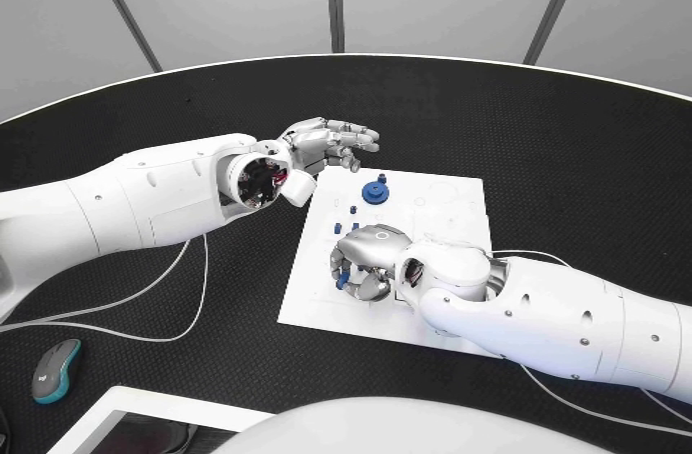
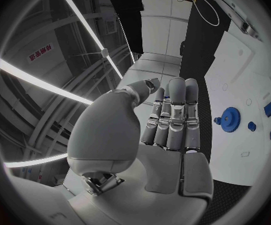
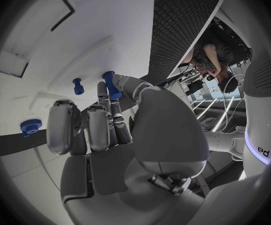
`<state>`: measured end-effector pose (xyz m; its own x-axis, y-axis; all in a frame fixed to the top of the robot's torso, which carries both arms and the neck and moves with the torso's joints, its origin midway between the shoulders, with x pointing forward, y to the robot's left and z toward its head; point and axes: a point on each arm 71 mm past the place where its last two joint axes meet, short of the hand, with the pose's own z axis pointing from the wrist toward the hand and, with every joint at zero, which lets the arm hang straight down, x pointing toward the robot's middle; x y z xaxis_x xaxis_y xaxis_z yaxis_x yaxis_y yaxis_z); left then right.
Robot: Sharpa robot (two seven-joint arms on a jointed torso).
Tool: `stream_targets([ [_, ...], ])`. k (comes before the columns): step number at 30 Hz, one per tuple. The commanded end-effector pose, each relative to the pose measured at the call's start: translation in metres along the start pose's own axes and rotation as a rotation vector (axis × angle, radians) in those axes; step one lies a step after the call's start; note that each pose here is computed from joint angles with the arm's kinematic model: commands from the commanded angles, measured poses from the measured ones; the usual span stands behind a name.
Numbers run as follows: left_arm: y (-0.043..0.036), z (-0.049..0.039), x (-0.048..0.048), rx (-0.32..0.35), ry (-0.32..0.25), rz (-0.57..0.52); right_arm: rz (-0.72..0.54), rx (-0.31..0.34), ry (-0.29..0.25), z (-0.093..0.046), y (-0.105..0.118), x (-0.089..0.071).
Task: Assemble the parts on the task board
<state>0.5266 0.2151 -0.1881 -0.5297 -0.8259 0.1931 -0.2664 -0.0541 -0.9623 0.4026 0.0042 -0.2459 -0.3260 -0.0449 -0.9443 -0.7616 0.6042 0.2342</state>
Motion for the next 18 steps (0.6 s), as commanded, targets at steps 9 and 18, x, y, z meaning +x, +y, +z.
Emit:
stream_targets([
  [9, 0.0001, 0.0003, -0.0001, -0.001, 0.000, 0.000, 0.002, -0.014, -0.011, -0.0002, 0.0011, -0.0006],
  [18, 0.0002, 0.0003, -0.0003, -0.002, 0.000, 0.000, 0.005, -0.022, -0.022, -0.0031, 0.0007, -0.0013],
])
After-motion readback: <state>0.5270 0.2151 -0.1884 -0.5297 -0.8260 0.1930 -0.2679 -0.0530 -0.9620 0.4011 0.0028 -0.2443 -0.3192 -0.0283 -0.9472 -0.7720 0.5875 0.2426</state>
